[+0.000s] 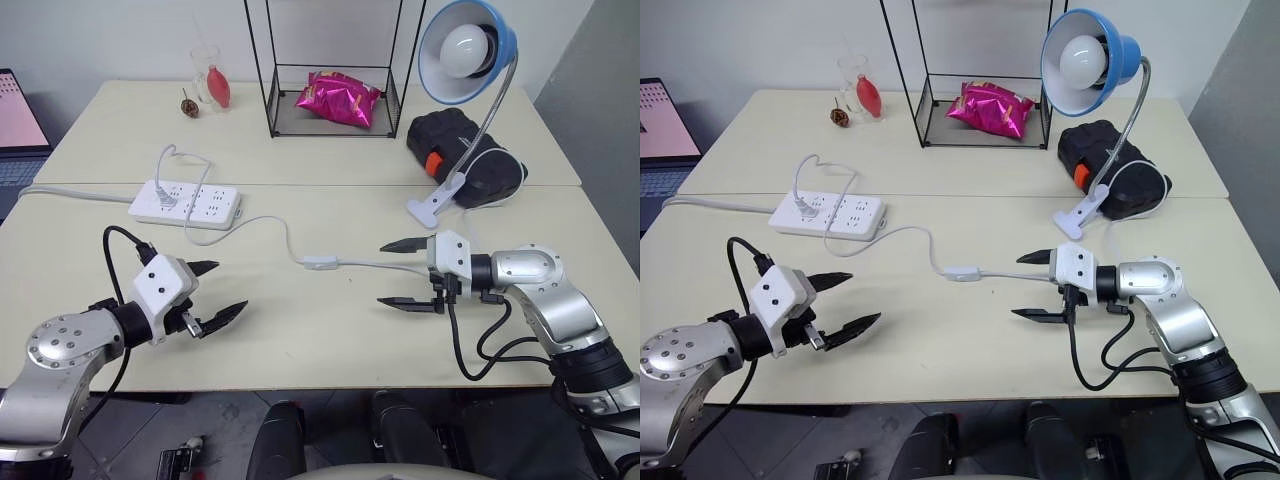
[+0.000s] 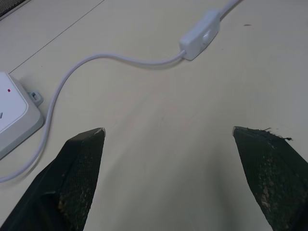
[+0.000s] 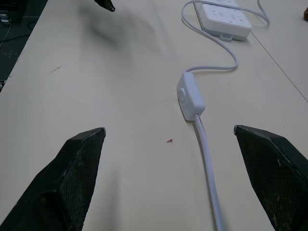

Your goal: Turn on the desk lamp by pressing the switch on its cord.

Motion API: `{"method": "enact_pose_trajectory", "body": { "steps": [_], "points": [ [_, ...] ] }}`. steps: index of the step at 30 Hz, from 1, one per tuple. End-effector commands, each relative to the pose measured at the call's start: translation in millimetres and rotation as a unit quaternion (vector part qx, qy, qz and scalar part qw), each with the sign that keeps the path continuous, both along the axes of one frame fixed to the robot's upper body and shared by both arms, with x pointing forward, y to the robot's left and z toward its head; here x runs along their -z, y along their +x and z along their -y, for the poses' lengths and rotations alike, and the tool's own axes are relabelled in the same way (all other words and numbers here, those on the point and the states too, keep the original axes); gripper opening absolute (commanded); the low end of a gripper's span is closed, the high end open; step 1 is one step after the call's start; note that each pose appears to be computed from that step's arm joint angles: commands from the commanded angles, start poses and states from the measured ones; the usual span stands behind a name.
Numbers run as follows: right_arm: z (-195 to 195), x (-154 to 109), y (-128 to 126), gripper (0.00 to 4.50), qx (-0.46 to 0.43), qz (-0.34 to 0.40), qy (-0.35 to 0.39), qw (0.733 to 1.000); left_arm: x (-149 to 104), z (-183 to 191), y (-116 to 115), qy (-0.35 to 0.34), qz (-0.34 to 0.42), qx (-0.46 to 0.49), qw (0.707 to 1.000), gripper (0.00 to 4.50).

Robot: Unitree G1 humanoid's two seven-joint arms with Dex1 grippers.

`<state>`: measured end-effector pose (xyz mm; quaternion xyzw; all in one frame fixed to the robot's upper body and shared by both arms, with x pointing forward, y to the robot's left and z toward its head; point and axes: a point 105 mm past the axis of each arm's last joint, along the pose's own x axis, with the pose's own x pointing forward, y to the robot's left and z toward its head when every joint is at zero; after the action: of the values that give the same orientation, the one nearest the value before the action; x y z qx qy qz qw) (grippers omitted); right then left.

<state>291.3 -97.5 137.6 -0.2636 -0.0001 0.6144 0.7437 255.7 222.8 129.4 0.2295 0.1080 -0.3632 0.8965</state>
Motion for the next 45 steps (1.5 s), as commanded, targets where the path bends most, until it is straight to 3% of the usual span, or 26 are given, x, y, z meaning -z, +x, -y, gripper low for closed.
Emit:
{"method": "enact_pose_trajectory", "body": {
  "steps": [1,12,19,29,38,45],
  "points": [
    [-1.3,-10.1,-1.0,4.5,-0.003,0.023,0.006,1.0,-11.9,10.3,-2.3,-0.004,0.017,0.029,0.999,4.41],
    [-3.1,-11.6,2.2,4.5,-0.001,0.028,0.011,1.0,-21.5,11.6,3.5,0.003,0.055,0.02,0.998,4.41],
    [-7.2,-19.1,6.6,4.5,0.003,0.03,0.026,0.999,-37.8,13.9,5.4,-0.031,0.081,0.036,0.996,4.41],
    [-13.8,-31.8,10.8,4.5,0.009,0.024,0.044,0.999,-35.1,18.2,2.5,-0.021,0.078,0.06,0.995,4.41],
    [-31.9,-29.0,24.0,4.5,0.011,0.005,0.006,1.0,-31.4,28.0,-3.6,-0.021,0.049,0.107,0.993,4.41],
    [-61.6,-7.2,42.0,4.5,-0.008,-0.025,-0.034,0.999,-25.2,31.4,-2.6,0.0,0.041,0.124,0.991,4.41]
  ]
}}
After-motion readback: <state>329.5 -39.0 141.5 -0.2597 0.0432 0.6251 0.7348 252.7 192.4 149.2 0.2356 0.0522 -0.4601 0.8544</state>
